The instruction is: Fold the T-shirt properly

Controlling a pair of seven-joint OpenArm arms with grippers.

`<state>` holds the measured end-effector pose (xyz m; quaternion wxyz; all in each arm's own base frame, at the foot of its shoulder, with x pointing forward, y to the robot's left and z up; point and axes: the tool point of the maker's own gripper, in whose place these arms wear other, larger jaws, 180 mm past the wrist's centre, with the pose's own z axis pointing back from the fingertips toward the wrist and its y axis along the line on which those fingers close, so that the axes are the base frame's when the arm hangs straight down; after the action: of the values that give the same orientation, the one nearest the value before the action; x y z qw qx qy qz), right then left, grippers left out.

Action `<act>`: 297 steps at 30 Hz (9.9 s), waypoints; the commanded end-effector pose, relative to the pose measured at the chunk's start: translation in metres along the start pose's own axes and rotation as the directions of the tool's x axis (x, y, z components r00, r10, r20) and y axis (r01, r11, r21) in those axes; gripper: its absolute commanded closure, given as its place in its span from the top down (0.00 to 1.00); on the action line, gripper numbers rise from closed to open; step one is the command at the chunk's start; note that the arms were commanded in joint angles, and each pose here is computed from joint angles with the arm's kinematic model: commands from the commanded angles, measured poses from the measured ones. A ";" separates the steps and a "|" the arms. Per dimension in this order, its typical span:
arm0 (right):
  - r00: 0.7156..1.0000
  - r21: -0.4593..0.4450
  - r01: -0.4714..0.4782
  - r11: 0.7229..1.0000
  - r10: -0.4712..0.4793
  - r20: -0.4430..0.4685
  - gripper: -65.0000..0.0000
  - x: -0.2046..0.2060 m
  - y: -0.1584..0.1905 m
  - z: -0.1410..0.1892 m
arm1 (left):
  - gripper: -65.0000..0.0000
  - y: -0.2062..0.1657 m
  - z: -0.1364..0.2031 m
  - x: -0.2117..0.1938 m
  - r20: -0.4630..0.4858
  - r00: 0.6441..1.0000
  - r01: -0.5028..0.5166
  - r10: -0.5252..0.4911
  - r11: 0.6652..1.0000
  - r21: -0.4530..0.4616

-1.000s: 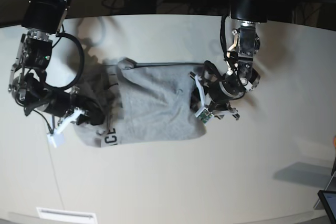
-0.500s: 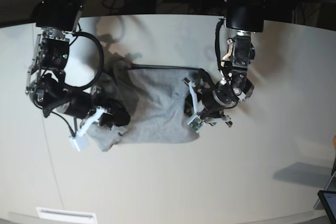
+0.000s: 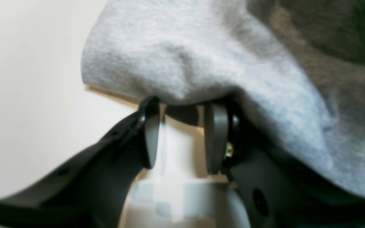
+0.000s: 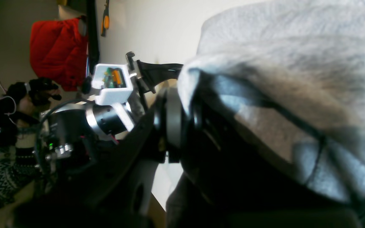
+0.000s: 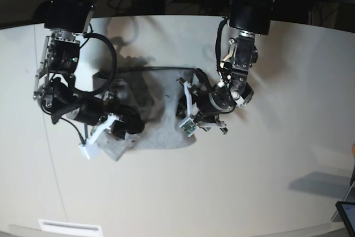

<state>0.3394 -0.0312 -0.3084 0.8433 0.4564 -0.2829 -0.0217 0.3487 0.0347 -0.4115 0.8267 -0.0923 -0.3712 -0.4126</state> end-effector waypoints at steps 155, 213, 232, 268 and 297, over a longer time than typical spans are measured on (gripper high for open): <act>0.767 -0.553 -0.588 0.590 0.624 -0.149 0.69 -0.016 0.040 -0.064 | 0.36 0.093 0.173 -0.185 -0.460 0.888 0.145 -0.004 0.951 0.272; 0.682 -0.487 -0.708 0.511 0.674 -0.285 0.01 -0.022 0.046 -0.111 | 0.36 0.093 0.173 -0.185 -0.460 0.888 0.145 -0.003 0.952 0.272; 0.598 -0.450 -0.775 0.444 0.744 -0.297 0.01 -0.016 0.066 -0.128 | 0.36 0.076 0.158 -0.180 -0.450 0.892 0.149 -0.034 0.963 0.223; 0.345 -0.482 -0.852 0.203 0.911 -0.226 0.24 -0.003 0.112 -0.146 | 0.36 0.078 0.159 -0.180 -0.451 0.892 0.152 -0.036 0.963 0.224; 0.466 -0.576 -0.772 0.268 0.856 -0.226 0.25 -0.064 0.102 -0.040 | 0.36 0.100 0.179 -0.187 -0.451 0.892 0.121 0.033 0.944 0.307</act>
<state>0.2746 0.0792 -0.2894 0.8195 -0.0468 -0.4828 0.3051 0.2613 0.2838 -0.3987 0.8828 0.1363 -0.2579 -0.3683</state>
